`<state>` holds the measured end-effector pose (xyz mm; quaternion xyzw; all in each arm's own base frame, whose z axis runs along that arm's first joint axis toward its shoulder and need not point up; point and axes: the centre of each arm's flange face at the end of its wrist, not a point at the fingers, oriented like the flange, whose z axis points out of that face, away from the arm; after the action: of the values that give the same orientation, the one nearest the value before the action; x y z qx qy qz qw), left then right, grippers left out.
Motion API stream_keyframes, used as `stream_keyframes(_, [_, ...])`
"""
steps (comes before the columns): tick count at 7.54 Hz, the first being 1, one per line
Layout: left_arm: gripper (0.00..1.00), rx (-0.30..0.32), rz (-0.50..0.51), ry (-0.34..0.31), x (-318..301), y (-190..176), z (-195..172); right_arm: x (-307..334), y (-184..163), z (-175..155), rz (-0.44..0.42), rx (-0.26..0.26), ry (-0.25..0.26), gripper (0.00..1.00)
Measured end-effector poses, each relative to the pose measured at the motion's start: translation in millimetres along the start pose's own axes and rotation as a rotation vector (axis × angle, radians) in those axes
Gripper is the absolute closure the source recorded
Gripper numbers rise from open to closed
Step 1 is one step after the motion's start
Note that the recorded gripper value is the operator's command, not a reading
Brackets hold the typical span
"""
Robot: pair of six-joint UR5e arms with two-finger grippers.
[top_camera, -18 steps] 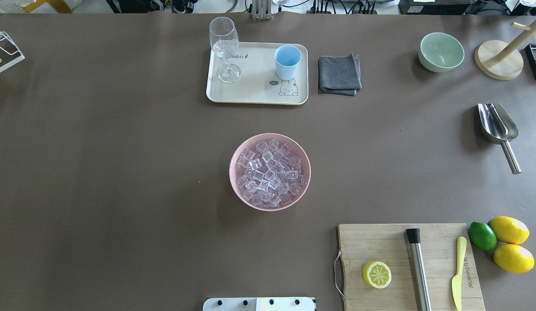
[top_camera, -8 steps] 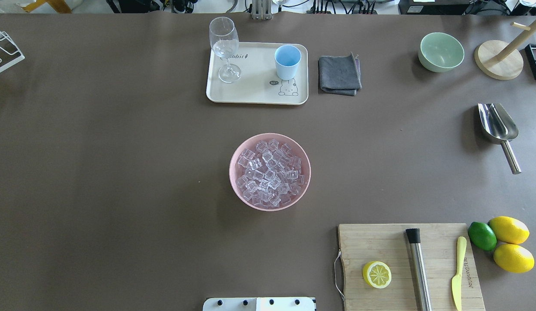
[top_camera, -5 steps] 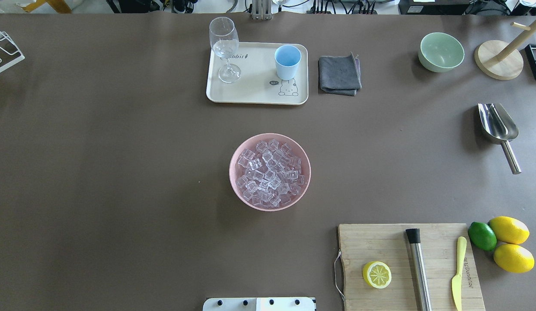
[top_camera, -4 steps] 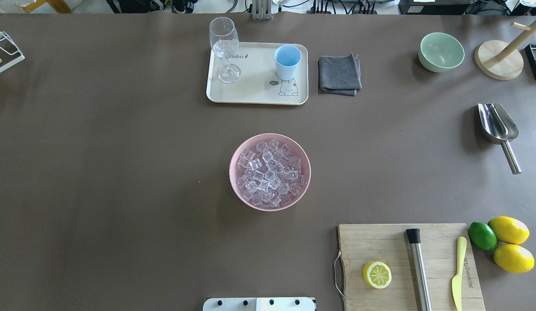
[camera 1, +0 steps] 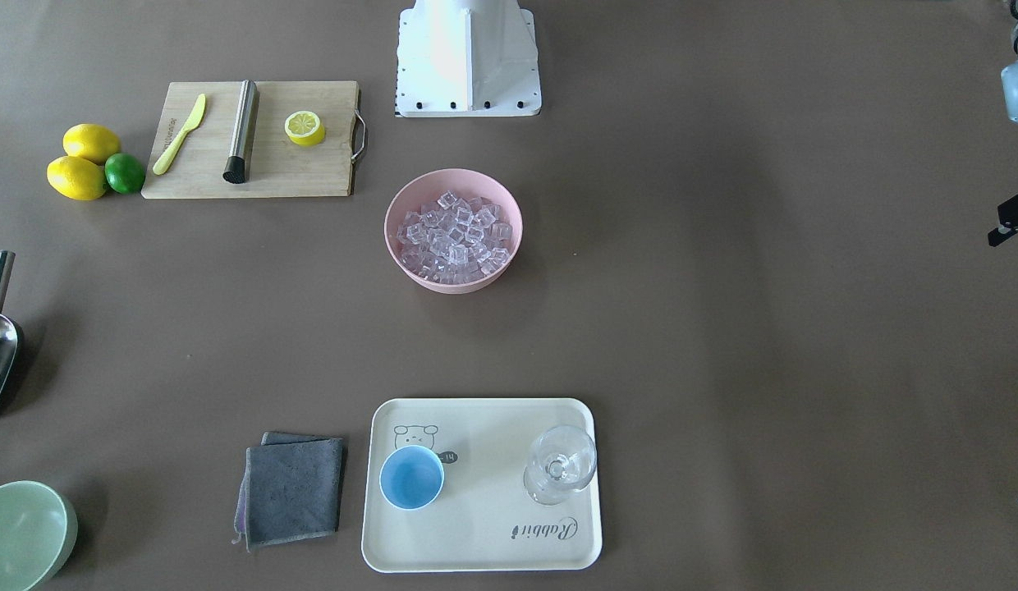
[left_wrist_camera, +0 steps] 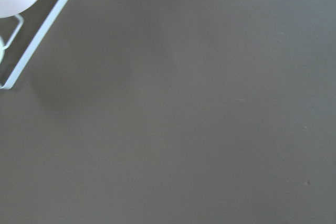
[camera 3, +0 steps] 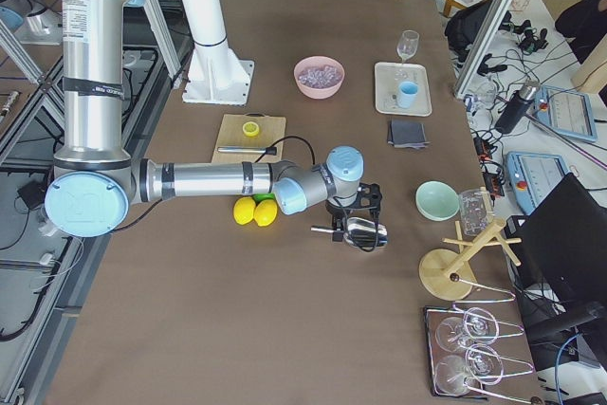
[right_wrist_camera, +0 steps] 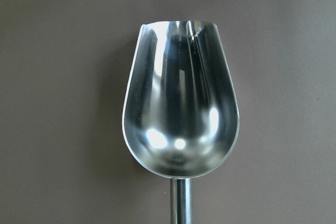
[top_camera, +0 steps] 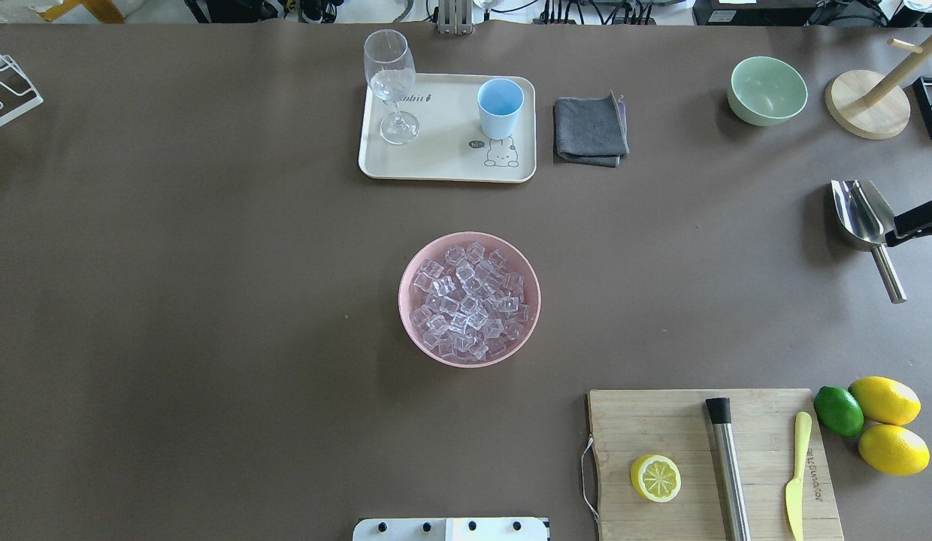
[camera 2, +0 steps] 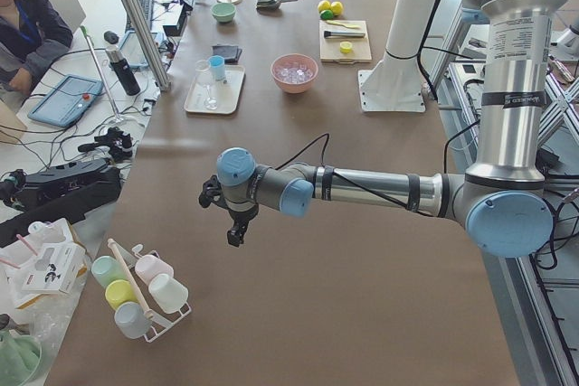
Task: Put ice in cup with scoop
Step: 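Lift the metal scoop with the right gripper while the left arm reaches toward the bowl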
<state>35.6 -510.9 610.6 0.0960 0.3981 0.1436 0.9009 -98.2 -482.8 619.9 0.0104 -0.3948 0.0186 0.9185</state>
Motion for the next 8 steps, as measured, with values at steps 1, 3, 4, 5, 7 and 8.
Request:
stream_keyframes(1, [0.02, -0.003, 0.078, 0.02, 26, -12, 19, 1, 5, 21, 0.002, -0.013, 0.003, 0.0])
stream_keyframes(3, [0.02, -0.002, 0.186, 0.051, 72, -41, 37, 5, 11, 51, -0.011, -0.034, 0.011, 0.01])
stream_keyframes(4, [0.02, 0.007, 0.238, 0.067, 101, -62, 39, 4, 11, 61, -0.017, -0.043, 0.018, 0.2])
stream_keyframes(5, [0.02, 0.01, 0.304, 0.091, 140, -79, 44, 0, 10, 67, -0.022, -0.048, 0.025, 0.86])
stream_keyframes(7, [0.02, 0.012, 0.42, 0.157, 236, -104, 57, -4, 9, 71, -0.028, -0.052, 0.029, 1.0])
stream_keyframes(8, [0.02, 0.017, 0.444, 0.182, 275, -111, 60, -5, 9, 72, -0.027, -0.054, 0.029, 1.0])
